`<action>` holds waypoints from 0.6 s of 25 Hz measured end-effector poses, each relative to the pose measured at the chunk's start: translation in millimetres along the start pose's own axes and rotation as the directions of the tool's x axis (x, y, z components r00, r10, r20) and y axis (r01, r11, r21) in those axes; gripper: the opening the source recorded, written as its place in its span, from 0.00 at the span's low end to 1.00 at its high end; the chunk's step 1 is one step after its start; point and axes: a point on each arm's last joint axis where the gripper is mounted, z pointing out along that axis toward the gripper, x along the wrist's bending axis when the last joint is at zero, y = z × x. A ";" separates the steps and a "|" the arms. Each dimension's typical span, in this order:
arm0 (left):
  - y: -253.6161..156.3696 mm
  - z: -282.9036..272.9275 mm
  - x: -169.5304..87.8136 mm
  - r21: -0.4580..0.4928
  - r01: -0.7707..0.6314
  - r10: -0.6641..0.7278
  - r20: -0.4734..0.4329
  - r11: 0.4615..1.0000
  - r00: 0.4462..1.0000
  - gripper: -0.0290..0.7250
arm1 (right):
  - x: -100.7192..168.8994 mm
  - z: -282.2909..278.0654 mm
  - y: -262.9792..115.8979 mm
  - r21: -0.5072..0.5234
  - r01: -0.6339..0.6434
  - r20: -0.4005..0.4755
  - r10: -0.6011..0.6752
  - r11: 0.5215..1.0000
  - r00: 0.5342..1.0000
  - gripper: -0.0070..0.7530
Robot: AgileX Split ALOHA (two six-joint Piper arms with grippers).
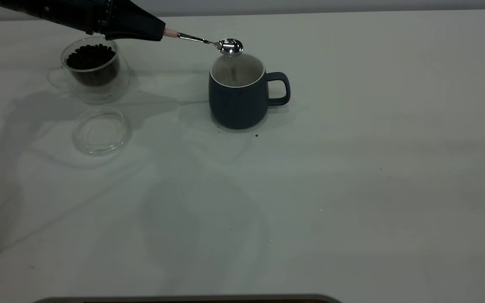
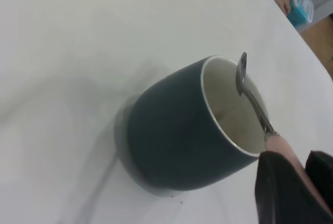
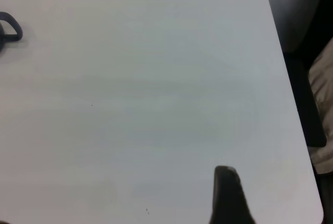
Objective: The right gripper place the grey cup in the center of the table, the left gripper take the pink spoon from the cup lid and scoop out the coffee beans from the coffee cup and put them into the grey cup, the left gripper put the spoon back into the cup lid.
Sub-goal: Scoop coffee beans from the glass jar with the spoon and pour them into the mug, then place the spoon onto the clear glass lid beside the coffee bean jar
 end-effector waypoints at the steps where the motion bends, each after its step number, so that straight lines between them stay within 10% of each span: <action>1: 0.1 0.0 0.0 -0.001 -0.002 0.002 0.000 1.000 1.000 0.20 | 0.0 0.0 0.0 0.000 0.000 0.000 0.000 1.000 1.000 0.68; 15: 21.5 -41.7 -14.4 -0.033 0.099 -0.100 -0.019 0.995 0.995 0.20 | 0.0 0.0 0.0 0.000 0.000 0.000 0.000 1.000 1.000 0.68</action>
